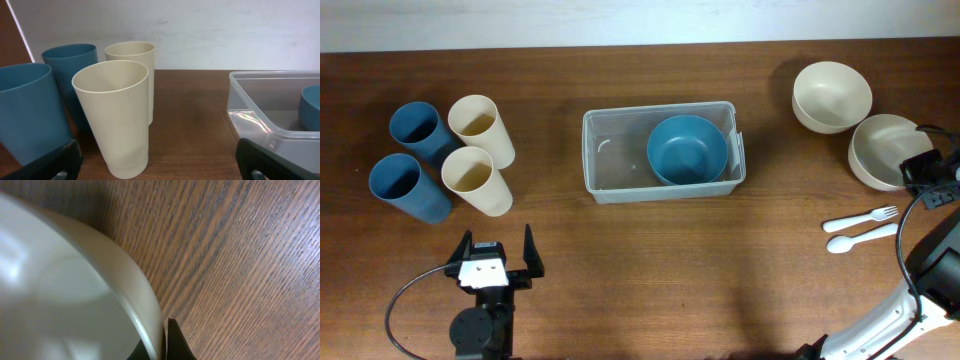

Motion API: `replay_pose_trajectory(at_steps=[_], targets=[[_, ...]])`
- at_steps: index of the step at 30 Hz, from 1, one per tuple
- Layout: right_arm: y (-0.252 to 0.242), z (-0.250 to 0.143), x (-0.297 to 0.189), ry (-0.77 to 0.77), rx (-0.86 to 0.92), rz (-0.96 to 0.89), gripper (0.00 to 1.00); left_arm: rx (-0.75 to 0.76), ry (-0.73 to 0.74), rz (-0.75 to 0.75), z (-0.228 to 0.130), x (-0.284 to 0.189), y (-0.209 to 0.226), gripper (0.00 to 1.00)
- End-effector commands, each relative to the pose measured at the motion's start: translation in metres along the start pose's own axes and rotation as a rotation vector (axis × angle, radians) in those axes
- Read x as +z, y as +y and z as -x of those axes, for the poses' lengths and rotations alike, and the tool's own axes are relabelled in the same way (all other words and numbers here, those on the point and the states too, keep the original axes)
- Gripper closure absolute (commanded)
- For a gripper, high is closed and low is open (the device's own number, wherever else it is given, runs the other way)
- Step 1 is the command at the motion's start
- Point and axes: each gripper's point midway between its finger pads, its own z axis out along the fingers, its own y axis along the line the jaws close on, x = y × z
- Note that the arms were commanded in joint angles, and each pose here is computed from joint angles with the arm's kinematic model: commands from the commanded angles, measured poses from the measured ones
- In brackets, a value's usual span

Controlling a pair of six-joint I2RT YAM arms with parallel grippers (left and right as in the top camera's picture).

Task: Pack container
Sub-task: 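Move the right gripper to the right cream bowl and grasp its rim, then lift the cream bowl and carry it over the container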

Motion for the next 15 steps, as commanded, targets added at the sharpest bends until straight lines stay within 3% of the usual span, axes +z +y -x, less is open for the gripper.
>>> replay_pose_trajectory(at_steps=[1,9,15], targets=[[-0.002,0.003,-0.002,0.001,0.015,-0.013,0.96,0.015,0.0,-0.006,-0.001,0.0,-0.001,0.0],[-0.011,0.027,-0.043,0.011,0.082,0.009,0.96,0.015,0.0,-0.006,-0.001,0.0,-0.001,0.0],[0.0,0.038,-0.078,0.088,0.183,0.269,0.96,0.015,0.0,-0.006,-0.001,0.0,-0.001,0.0]])
